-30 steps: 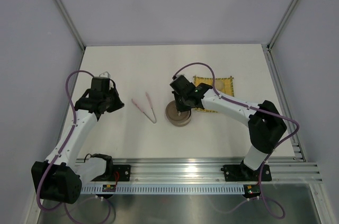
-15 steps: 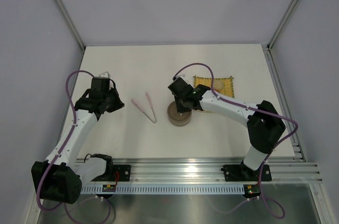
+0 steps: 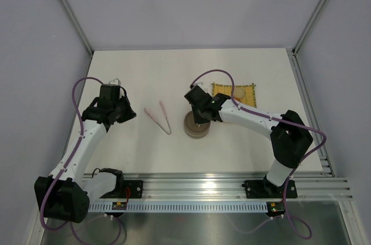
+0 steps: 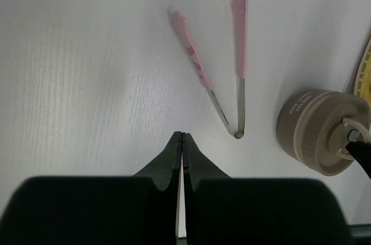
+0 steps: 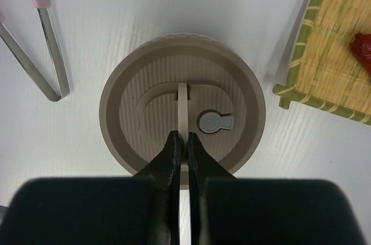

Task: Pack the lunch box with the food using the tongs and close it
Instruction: Close the box lid on the packing box.

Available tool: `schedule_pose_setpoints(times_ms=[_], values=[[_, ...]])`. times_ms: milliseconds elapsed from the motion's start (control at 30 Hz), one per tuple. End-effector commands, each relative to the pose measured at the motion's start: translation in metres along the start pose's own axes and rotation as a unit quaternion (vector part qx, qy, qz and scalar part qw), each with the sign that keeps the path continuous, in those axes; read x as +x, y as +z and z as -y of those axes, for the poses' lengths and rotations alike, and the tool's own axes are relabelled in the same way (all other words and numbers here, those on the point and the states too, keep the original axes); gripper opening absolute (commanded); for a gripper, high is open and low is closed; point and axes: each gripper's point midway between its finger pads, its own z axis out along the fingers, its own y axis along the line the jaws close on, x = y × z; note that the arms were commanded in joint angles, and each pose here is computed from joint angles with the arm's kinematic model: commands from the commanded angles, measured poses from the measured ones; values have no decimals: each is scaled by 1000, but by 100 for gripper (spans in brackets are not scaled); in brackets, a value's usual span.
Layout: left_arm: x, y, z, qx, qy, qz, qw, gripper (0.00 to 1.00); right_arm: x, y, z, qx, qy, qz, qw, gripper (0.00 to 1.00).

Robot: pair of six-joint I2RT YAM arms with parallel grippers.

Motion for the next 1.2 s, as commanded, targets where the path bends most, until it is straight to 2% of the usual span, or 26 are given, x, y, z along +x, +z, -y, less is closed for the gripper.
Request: schedule_pose_setpoints(times_ms=[0, 367, 667, 967, 1167], values=[[-9, -2, 8, 18, 2, 15, 1000, 0, -9, 0, -5, -1, 5, 18, 1000, 0], [-11, -1, 9, 19, 1, 15, 1000, 0, -9, 2, 6, 53, -18, 11, 998, 0], [-11, 1, 8, 16, 2, 13, 1000, 0, 6, 15, -11, 5, -8, -10, 1000, 0], [-10, 2, 10, 20, 2, 12, 1000, 0, 4, 12, 10, 86, -50, 2, 995, 0], [-8, 2, 9, 20, 1, 11, 1000, 0, 18, 24, 8, 93, -54, -4, 994, 0]])
